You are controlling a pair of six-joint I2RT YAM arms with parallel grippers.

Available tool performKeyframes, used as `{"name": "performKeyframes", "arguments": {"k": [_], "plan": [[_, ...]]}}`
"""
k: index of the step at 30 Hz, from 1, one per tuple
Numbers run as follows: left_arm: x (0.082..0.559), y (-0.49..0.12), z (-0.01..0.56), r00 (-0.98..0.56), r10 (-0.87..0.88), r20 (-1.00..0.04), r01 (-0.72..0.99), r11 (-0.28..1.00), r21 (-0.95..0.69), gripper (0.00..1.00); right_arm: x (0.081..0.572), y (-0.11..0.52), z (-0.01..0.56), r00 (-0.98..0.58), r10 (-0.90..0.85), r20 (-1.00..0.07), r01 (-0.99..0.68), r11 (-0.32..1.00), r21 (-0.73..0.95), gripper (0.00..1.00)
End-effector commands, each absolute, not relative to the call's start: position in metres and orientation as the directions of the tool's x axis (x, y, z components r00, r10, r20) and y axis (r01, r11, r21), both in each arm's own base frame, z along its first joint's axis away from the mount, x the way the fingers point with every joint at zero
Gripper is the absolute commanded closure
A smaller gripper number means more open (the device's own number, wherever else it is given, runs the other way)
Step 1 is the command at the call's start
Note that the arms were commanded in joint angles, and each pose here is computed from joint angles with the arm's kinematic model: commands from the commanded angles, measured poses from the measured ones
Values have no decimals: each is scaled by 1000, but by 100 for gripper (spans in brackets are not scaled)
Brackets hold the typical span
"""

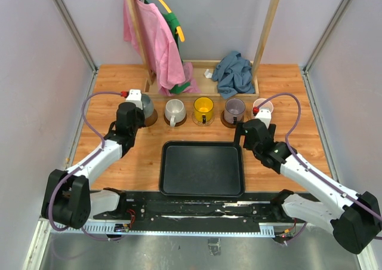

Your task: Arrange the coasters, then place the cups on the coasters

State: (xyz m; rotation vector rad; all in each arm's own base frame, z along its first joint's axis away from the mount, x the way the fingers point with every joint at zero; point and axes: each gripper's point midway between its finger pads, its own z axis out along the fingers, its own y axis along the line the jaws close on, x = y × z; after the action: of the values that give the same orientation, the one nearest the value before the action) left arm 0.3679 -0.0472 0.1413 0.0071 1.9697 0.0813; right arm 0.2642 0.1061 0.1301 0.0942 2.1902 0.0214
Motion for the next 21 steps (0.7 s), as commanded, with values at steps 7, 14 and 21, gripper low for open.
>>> {"name": "performKeyframes", "arguments": {"k": [7, 14, 21], "plan": [[403, -56, 180, -246, 53, -968, 26, 999, 48, 99, 266, 105, 134, -577, 92, -811, 66, 996, 66, 0], [402, -53, 171, -264, 48, -963, 29, 999, 41, 99, 265, 104, 133, -582, 91, -808, 68, 996, 63, 0], [400, -50, 165, -251, 34, -967, 19, 999, 30, 99, 265, 107, 131, -592, 86, -802, 60, 996, 63, 0]]}}
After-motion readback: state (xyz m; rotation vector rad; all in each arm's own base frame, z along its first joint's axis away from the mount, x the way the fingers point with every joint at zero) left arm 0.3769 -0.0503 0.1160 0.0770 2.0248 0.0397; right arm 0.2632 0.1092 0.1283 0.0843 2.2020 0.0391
